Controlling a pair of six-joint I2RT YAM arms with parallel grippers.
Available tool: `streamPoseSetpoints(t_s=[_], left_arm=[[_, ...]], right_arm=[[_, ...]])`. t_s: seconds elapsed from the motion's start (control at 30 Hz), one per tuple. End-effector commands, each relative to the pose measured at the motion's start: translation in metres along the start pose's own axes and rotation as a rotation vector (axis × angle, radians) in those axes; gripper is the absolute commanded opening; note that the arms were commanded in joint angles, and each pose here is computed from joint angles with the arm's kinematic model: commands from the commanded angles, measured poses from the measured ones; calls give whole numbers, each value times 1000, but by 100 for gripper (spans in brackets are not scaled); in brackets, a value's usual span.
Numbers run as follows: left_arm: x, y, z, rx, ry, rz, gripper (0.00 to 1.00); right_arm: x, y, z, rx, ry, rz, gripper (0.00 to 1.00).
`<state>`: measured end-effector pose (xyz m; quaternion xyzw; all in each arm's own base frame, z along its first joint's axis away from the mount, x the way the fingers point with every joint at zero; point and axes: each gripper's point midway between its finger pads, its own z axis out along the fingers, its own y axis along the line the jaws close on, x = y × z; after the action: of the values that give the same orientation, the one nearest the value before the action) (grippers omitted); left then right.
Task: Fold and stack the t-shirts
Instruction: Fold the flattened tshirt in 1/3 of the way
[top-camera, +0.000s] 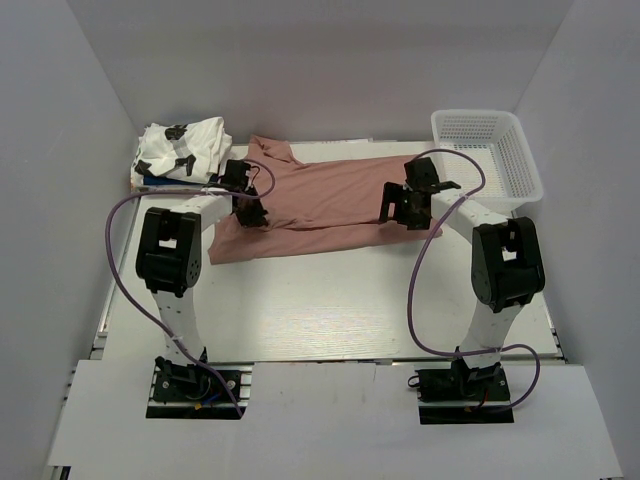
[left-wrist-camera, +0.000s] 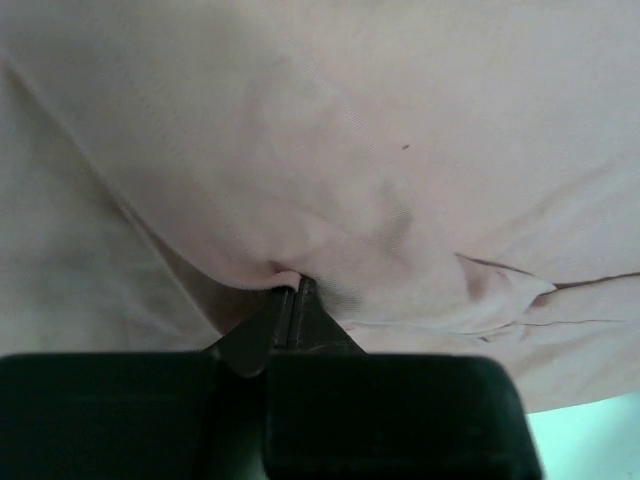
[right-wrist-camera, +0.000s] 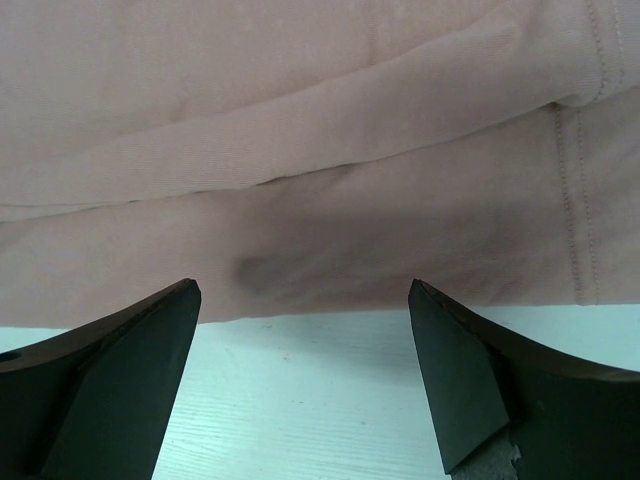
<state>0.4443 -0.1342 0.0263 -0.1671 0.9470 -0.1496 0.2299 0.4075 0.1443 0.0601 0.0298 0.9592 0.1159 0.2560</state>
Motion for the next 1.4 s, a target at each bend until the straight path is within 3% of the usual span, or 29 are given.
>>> streamPoseSetpoints(t_s=[0.0,0.17,0.23,0.4,0.43,0.47,0.5,0.57,0.7,0.83,0.9,1.0,1.03,1.1,1.17,1.37], left_arm=[[-36,-30,-20,99,-113,79,0],[-67,-52,-24,146,-169,187,0],[-64,-53,-8,156,-125,225,0],[-102,-77,1,179,-154,279,0],[-106,-79,3,180,-156,279,7],[-106,-79,6,173,-145,292,45],[-105,-76,16,165,-131,299,63],[-119,-85,10,173,-168,303,67],[-155,-113,-6,265,-332,360,63],[-160,-132,-23,342,-337,389,66],[-149,-111,-28,245,-290,344,71],[-123,-81,-48,162,-295,313,89],[-116,-74,-54,155,-309,312,100],[-83,-50,-51,127,-274,269,100],[-76,-57,-67,190,-302,281,100],[-48,-50,-31,205,-167,264,100]], right_arm=[[0,-7,-1,26,-15,2,90],[3,-14,-6,57,-13,-11,90],[2,-16,-7,68,-18,-22,90],[-3,-19,-7,91,-19,-30,90],[-5,-21,-5,101,-21,-28,90],[-8,-21,-6,105,-28,-32,90],[-8,-20,-5,107,-26,-37,90],[-14,-19,-6,105,-35,-44,90],[-27,-12,-9,90,-70,-59,90],[-28,-3,-12,53,-73,-72,90],[-27,-6,-16,67,-81,-73,90],[-20,-7,-18,60,-79,-72,90],[-17,-10,-17,65,-74,-68,90],[-14,-7,-18,51,-66,-76,90],[-9,-7,-16,50,-56,-74,90],[-8,-3,-15,31,-50,-77,90]])
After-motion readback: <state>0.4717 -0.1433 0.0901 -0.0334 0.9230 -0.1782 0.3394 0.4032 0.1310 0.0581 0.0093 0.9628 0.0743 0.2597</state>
